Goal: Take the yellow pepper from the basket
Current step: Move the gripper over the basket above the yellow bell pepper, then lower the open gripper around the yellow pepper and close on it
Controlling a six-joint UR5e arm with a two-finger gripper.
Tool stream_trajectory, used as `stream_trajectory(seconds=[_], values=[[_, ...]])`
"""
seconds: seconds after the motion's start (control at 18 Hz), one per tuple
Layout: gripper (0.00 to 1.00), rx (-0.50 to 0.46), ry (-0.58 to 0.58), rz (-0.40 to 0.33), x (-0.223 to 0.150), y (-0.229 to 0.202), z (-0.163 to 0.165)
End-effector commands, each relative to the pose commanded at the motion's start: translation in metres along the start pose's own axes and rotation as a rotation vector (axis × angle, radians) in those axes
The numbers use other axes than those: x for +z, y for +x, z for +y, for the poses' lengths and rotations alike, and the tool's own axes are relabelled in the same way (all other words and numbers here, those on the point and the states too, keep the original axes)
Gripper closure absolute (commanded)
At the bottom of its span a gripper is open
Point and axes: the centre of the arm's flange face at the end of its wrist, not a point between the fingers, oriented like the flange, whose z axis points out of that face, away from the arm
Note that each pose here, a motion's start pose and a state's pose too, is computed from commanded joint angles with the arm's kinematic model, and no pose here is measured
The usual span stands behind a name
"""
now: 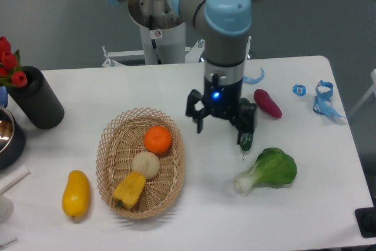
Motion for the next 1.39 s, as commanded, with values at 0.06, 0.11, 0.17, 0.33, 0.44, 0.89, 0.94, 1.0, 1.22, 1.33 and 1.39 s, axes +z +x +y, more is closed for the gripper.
stream_trajectory(seconds=[0.06,0.11,0.17,0.33,0.44,0.89,0.94,1.0,1.22,1.33,1.39], values=[[0.00,-0.039,0.027,0.043,0.008,0.004,-0.004],[0.00,-0.070,0.050,0.070,0.011,0.007,-0.007],[0.00,-0.076,0.062,0.089,0.018,0.011,-0.009],[0.00,-0.056,0.054,0.118,0.043,0.029,-0.019],[0.00,-0.059,0.040,0.135,0.055,0.040,-0.023],[0.00,-0.004,-0.001,0.198,0.098,0.078,-0.034],[0.00,0.002,-0.004,0.201,0.101,0.081,-0.035],[0.00,0.011,-0.007,0.208,0.106,0.085,-0.036],[0.00,0.014,-0.004,0.211,0.115,0.086,-0.040],[0.00,0.026,0.001,0.220,0.122,0.092,-0.042],[0.00,0.027,-0.006,0.224,0.127,0.093,-0.041]])
